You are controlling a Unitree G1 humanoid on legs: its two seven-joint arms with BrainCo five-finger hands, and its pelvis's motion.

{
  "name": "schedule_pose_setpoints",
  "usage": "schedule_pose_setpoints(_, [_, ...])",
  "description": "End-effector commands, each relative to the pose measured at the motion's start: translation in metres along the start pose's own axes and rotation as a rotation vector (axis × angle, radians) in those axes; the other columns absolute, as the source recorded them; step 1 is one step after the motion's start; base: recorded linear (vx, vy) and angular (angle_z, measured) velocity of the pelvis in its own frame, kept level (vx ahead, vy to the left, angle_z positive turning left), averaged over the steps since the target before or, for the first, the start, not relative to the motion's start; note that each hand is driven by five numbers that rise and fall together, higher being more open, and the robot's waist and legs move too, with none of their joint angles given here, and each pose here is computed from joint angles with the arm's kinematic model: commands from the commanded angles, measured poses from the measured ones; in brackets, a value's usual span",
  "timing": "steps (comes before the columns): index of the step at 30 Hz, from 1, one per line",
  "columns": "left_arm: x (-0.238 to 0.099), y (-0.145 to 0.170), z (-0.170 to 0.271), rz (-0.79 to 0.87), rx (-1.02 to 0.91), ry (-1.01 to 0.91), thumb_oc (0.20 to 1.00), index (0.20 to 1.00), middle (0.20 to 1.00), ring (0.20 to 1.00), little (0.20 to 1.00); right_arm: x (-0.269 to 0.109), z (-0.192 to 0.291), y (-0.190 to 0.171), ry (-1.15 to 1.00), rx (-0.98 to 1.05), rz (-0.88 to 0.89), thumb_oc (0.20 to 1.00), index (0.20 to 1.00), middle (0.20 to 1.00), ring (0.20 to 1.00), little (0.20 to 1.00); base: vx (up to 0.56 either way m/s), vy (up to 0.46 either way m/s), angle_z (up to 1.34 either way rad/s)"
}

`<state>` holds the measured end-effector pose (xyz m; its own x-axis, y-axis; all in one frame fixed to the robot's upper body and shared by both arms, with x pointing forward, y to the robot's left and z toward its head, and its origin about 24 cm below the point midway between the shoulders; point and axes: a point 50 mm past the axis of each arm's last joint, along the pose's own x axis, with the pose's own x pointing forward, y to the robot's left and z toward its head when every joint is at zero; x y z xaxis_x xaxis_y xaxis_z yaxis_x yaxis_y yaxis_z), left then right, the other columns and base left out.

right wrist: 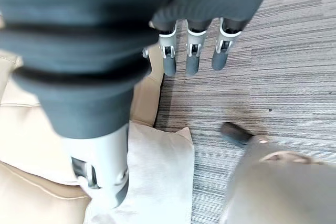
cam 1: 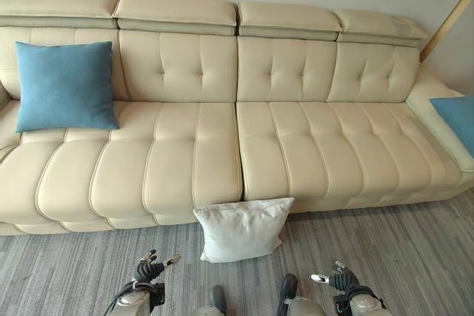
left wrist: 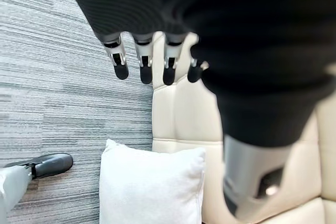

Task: Pick up all the scattered cushions and arrange them neatly on the sofa.

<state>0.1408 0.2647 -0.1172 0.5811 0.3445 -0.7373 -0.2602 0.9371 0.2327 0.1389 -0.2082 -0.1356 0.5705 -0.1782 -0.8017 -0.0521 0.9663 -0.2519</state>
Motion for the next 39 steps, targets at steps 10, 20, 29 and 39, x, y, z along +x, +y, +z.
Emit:
schedule_pose_setpoints(10, [0.002, -0.013, 0.033, -0.026, -0.024, -0.133, 1.000, 1.000, 1.000, 1.000, 1.000, 0.007, 0.022, -0.028, -0.066, -0.017, -0.084, 1.000, 1.000, 1.000, 1.000, 1.000, 0.05, -0.104, 0.08])
schedule_pose_setpoints(20, [0.003, -0.009, 0.017, -0.006, -0.006, -0.069, 1.000, 1.000, 1.000, 1.000, 1.000, 0.008, 0.024, -0.035, -0.066, -0.051, -0.092, 1.000, 1.000, 1.000, 1.000, 1.000, 0.08, 0.178, 0.12])
schedule_pose_setpoints(29, [0.011, -0.011, 0.016, -0.042, 0.129, -0.026, 1.000, 1.000, 1.000, 1.000, 1.000, 0.014, 0.039, -0.025, -0.079, -0.161, -0.072, 1.000, 1.000, 1.000, 1.000, 1.000, 0.03, 0.082, -0.03])
schedule_pose_setpoints(39, [0.033, 0.002, 0.120, 0.166, 0.094, -0.213, 1.000, 1.000, 1.000, 1.000, 1.000, 0.022, 0.153, -0.066, -0.288, -0.026, -0.306, 1.000, 1.000, 1.000, 1.000, 1.000, -0.17, -0.029, -0.07])
